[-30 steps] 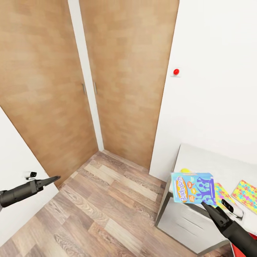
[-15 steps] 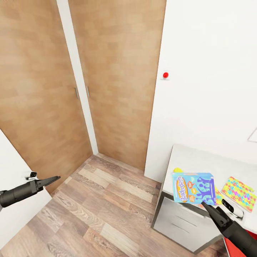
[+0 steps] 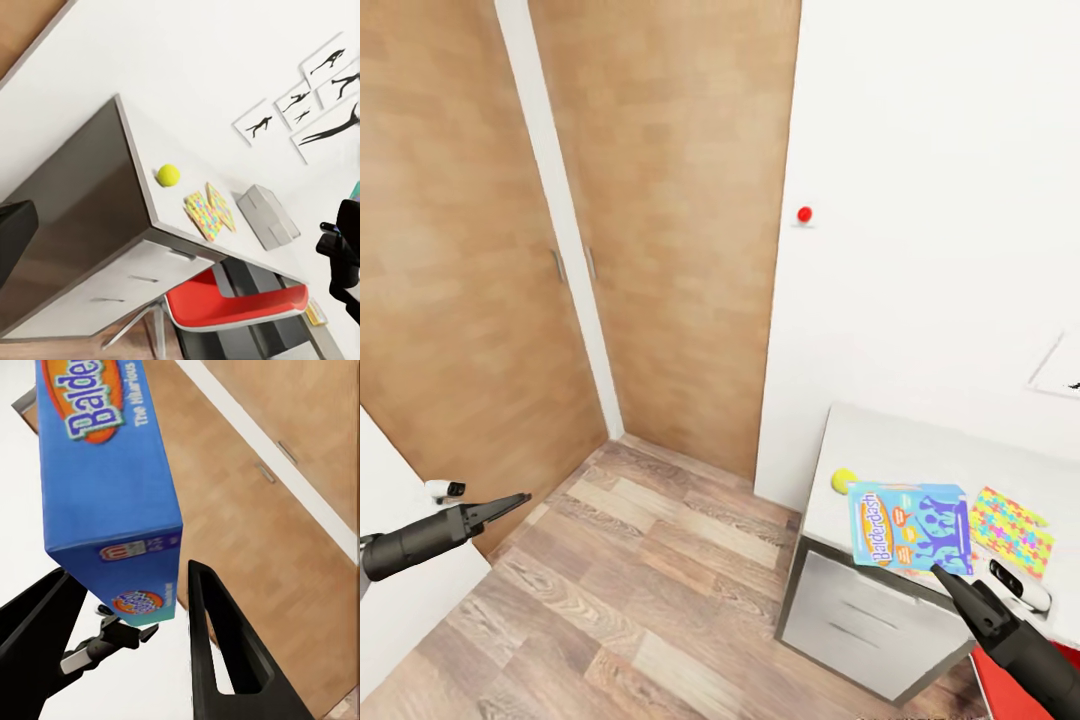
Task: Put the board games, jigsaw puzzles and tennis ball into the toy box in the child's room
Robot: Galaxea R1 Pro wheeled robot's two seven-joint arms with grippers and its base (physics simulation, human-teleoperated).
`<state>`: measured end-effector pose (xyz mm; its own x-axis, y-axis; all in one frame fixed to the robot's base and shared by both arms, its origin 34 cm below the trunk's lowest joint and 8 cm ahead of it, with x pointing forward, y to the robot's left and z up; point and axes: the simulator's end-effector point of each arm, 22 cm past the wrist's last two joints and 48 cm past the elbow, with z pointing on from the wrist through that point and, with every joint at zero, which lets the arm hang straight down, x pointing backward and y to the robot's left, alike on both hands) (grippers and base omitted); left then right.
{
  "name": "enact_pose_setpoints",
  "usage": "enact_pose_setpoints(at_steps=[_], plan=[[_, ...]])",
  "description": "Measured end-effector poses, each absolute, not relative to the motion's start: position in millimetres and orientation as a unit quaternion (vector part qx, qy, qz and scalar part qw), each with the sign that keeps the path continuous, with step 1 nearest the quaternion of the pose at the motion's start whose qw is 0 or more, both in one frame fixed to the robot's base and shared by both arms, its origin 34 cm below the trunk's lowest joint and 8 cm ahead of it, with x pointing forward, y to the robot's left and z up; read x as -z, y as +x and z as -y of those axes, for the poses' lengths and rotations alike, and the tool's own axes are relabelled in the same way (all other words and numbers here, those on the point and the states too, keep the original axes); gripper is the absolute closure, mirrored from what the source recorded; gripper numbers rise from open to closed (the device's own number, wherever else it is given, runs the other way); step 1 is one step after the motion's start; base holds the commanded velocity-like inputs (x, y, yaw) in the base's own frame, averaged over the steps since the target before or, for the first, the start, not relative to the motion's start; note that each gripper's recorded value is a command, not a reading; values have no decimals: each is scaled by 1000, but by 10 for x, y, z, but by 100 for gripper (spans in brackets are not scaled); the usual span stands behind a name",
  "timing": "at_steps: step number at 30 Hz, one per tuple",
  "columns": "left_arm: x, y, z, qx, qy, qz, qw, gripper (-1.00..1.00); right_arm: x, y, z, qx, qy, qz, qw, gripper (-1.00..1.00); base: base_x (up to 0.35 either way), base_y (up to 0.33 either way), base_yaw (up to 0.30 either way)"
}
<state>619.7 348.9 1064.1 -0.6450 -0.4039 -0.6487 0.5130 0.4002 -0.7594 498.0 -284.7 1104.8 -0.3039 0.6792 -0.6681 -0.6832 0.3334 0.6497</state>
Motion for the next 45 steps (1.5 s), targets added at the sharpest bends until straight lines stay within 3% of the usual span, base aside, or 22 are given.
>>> enact_pose_setpoints(at_steps=[28,45], plan=[[-10815,6175,-3491,545,47,-717,432,-100,-11177,4942,2902,-572,-8,-555,604,100,7,-209,-200],[-10921,6157,-3493,545,52,-712,439,-100,-11246,4915,2946,-569,-8,-549,612,100,181,-112,-200]])
